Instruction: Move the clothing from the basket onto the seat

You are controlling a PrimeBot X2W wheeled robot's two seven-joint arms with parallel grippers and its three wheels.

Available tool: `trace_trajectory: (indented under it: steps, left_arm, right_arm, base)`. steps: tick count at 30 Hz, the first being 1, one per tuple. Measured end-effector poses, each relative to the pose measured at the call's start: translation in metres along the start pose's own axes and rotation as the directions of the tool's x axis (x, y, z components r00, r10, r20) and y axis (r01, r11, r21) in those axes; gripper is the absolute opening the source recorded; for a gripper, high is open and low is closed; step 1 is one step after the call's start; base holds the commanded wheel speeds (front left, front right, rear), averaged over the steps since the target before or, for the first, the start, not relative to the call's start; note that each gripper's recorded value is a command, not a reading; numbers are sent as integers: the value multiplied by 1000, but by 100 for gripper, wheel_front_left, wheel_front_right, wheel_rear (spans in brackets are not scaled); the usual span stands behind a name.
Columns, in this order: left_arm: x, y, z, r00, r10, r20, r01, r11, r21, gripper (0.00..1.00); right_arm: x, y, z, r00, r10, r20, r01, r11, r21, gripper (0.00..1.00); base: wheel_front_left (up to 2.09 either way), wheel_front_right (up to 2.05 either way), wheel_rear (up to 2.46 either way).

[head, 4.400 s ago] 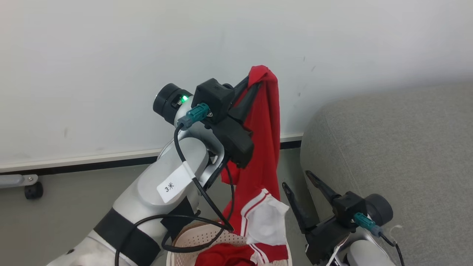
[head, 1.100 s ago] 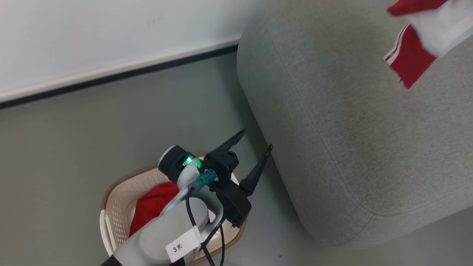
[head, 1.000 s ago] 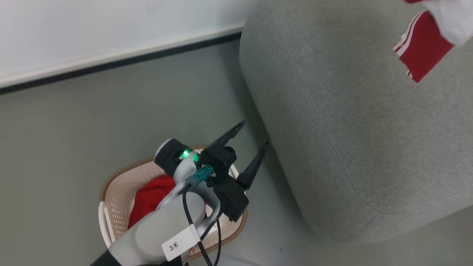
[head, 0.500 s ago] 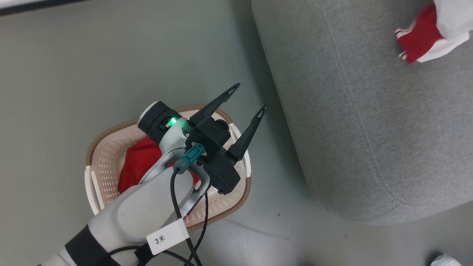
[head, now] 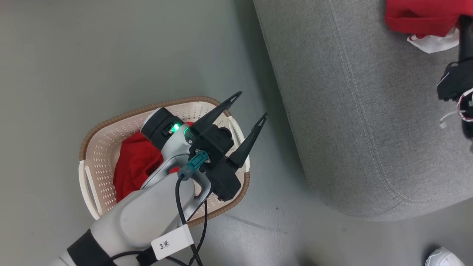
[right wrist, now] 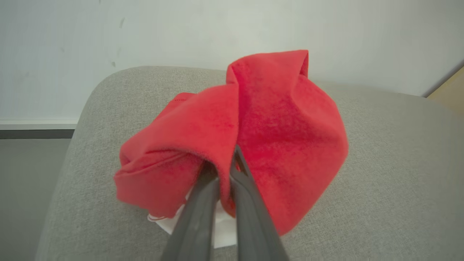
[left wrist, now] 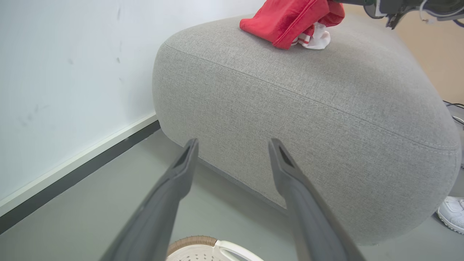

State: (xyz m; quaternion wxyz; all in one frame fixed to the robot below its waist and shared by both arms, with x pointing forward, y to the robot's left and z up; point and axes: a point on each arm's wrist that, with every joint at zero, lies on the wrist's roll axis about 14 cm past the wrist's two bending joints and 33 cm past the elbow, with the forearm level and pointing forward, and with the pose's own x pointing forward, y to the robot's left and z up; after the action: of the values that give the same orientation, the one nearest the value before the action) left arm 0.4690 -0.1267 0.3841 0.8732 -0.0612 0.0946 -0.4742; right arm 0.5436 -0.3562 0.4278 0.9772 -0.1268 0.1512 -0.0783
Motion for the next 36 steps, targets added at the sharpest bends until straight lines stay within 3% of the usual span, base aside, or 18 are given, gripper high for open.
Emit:
trace_trajectory:
  steps: [1,15,21,28,36]
  left_arm:
    - [-1,0,-1,1000,3,-4,-3,1000,-1,100]
    - [-17,4,22,995,101,4,-101,993,-57,100]
    - [-33,13,39,983,181,16,-179,981,-72,100]
    - [-70,38,59,945,323,41,-319,944,-82,100]
    - [-137,65,61,868,496,32,-491,865,-100,100]
  right_arm:
    - [-2,0,-3,1000,-1,-7,1,1000,6,100]
    - [-41,11,-13,1000,24,-18,-23,999,47,100]
    - [-59,26,5,997,66,43,-68,996,57,100]
    - [-83,65,28,982,139,126,-153,982,110,100]
    - [-114,107,50,956,206,208,-242,956,165,100]
  base:
    - [0,0,0]
    - [0,0,0]
    - [0,0,0]
    - [0,0,0]
    - [0,0,0]
